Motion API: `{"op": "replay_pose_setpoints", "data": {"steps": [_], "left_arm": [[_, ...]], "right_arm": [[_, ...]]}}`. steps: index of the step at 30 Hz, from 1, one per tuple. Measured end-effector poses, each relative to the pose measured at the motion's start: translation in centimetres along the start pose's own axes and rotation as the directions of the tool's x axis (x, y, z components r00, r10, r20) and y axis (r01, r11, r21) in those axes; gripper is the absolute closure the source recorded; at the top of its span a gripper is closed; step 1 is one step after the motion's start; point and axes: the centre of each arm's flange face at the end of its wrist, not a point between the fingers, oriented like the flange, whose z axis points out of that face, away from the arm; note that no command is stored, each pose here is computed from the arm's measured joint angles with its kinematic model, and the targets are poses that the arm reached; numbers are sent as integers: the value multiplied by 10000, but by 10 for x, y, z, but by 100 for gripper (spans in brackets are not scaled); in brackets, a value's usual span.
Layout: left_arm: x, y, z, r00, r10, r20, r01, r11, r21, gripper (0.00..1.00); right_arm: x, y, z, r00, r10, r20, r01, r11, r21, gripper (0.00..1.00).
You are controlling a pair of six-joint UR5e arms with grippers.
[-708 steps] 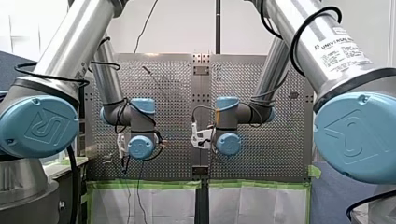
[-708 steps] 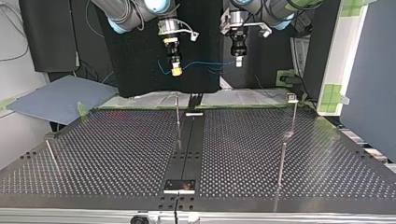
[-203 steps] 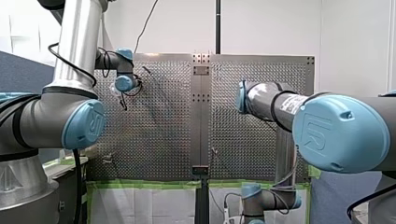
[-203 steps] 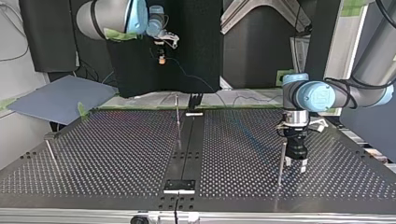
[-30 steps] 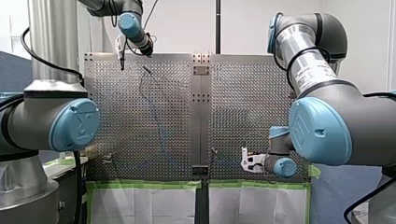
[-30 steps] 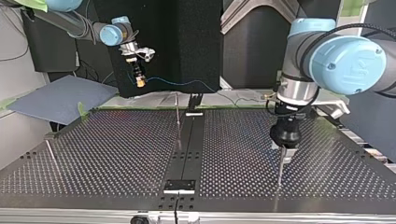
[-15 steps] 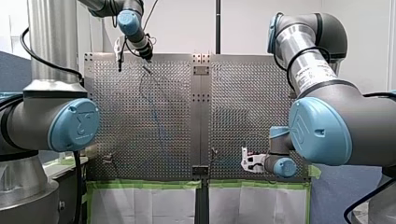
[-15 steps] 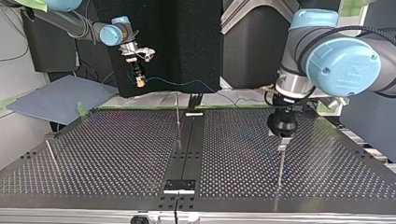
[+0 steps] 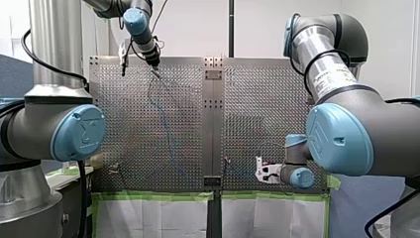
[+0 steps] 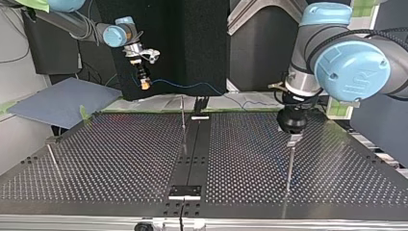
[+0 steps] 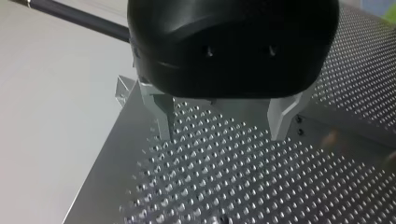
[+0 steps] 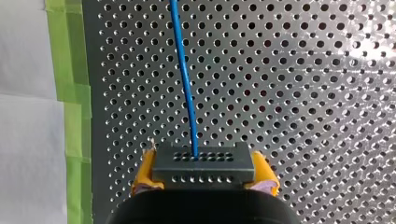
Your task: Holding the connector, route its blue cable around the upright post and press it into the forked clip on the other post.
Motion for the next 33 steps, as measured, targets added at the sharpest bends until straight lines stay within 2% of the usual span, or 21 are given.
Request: {"op": "replay_pose_setpoints", "data": {"steps": [9, 20, 25, 33], "left_arm": [[1, 9, -3, 9998, 123, -154, -135, 9965, -829, 1], [0, 18, -5, 9999, 163, -42, -168, 9846, -1739, 1], [0, 19, -5, 9999, 167, -25, -169, 9825, -1857, 1], [0, 19, -5, 9999, 168, -27, -170, 9828, -1840, 1]], "right_arm": [[0, -2, 0, 10000, -4, 2, 4, 10000, 30, 100], [0, -2, 0, 10000, -17, 6, 17, 10000, 39, 100], [0, -2, 0, 10000, -21, -3, 21, 10000, 49, 100], [0, -2, 0, 10000, -21, -2, 21, 10000, 51, 100]]}}
